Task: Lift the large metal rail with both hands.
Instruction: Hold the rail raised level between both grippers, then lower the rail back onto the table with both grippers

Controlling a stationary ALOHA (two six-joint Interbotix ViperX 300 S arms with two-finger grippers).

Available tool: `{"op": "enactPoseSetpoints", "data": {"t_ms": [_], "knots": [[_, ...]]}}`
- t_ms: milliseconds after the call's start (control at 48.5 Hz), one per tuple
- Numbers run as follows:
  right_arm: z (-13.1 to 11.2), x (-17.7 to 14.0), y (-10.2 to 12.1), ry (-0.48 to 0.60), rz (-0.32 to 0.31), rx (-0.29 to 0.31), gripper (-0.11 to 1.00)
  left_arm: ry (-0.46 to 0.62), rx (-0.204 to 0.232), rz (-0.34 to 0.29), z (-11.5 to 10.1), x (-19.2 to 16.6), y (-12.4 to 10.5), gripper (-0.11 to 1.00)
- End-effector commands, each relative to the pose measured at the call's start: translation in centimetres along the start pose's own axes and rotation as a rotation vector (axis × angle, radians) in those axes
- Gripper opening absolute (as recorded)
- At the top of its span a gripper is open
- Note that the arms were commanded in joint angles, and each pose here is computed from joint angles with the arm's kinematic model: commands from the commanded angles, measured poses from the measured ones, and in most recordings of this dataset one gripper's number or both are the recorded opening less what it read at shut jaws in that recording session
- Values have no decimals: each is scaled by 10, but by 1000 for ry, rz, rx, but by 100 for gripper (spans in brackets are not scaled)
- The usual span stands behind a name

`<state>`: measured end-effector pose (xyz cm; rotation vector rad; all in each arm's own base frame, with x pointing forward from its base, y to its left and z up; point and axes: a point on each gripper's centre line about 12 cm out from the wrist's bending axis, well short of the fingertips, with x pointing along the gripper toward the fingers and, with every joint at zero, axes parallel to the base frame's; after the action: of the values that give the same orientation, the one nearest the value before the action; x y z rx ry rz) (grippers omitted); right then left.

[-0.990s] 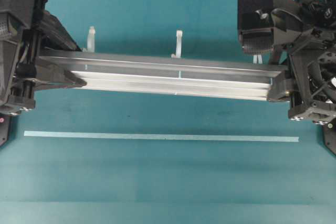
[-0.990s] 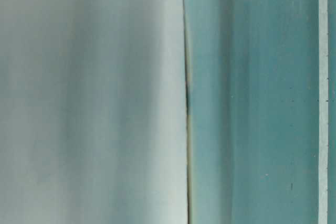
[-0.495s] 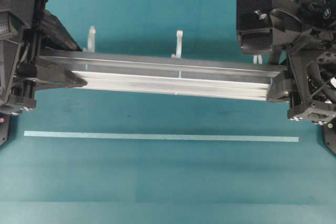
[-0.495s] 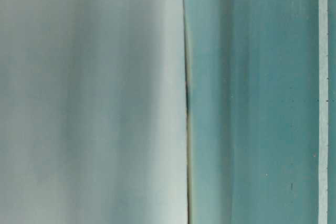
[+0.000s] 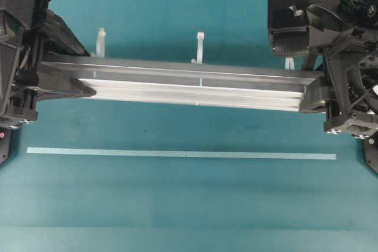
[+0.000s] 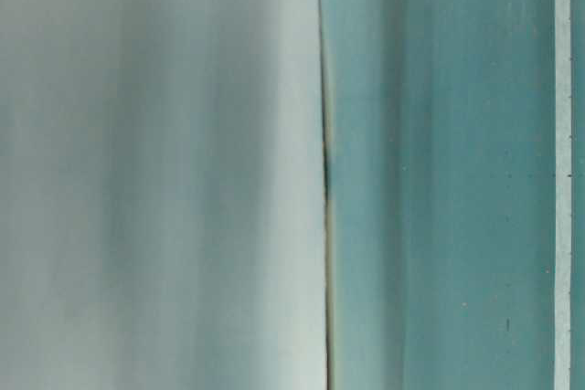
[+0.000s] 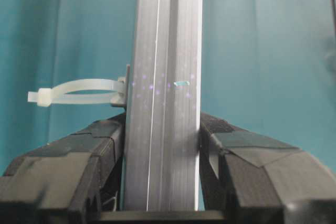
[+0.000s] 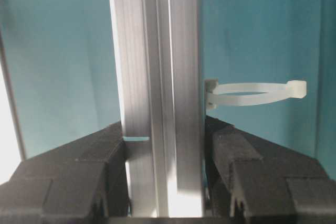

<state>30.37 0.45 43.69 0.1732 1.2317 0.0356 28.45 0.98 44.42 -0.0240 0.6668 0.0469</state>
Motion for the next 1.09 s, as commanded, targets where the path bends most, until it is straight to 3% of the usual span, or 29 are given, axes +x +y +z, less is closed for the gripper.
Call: {"op": "enactPoseSetpoints", "data": {"t_ms": [0,289,454,681,1073], "knots": [[7,-15,5,-70,16,2,38,-45,-16,24,12,-4,7,36],[5,-6,4,-38,13,5,38,23,-19,25,-2,11,8,36],[-4,24,-1,54,5,14,38,86,-20,26,-20,29,8,36],[-26,82,-11,202,-11,30,38,190,-16,25,-58,64,8,36],[-54,144,-27,228,-73,31,38,362,1,12,-125,120,2,36]]}}
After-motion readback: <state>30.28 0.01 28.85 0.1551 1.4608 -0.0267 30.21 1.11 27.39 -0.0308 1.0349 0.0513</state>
